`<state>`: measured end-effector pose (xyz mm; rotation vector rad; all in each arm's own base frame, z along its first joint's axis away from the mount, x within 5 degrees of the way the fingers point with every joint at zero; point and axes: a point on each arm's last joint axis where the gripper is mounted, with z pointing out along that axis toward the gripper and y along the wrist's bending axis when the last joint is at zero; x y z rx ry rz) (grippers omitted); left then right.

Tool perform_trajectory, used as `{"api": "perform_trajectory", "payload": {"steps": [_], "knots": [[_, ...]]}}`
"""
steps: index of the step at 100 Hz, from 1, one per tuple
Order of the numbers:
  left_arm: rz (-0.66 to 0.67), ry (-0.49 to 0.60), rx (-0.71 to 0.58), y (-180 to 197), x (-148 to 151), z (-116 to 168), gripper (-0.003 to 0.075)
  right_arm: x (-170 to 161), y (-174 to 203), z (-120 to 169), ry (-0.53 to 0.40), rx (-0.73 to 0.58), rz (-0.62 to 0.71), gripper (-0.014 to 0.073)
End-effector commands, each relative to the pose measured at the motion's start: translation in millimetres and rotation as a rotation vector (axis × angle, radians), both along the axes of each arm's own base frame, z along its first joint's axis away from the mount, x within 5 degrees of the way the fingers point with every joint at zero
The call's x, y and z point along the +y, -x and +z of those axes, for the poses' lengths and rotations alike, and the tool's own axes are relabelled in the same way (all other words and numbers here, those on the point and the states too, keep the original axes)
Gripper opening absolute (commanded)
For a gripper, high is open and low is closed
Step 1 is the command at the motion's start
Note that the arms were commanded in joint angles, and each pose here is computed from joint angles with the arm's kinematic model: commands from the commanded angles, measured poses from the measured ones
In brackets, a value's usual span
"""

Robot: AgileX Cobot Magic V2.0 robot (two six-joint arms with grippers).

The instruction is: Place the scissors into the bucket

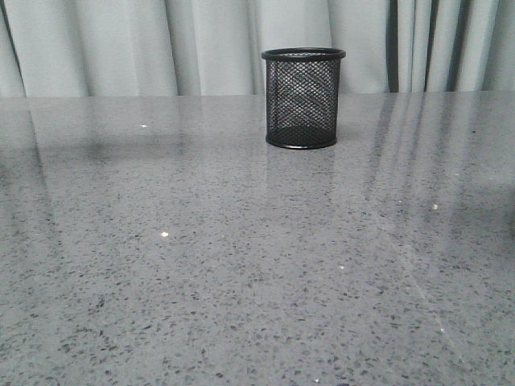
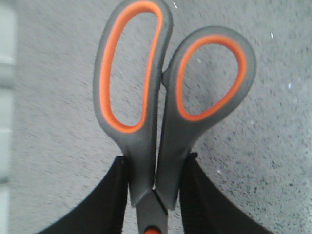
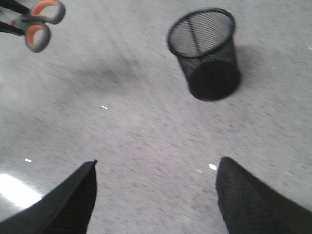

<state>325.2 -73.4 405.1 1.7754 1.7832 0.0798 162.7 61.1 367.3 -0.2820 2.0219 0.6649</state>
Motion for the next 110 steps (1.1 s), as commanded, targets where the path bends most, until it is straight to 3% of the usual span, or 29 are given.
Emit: {"api": "perform_trajectory", "payload": {"steps": [1,23,60,110], "knots": [[-0.047,0.082,-0.083,29.1,-13.1,40.4,-0.0002,3.0,-1.4,20.9,-0.111,-0.092,-0.006,0.0466],[-0.178,0.137,-0.157,55.7,-58.4,66.4,-0.0002,9.2,0.5,33.2,-0.256,-0.149,0.044,0.0466],[-0.32,0.252,-0.258,96.1,-128.8,87.2,-0.0002,11.4,1.7,40.4,-0.342,-0.179,0.064,0.0466],[-0.445,0.315,-0.282,127.3,-163.7,91.9,-0.0002,10.3,0.6,42.7,-0.376,-0.184,0.043,0.0466]]}}
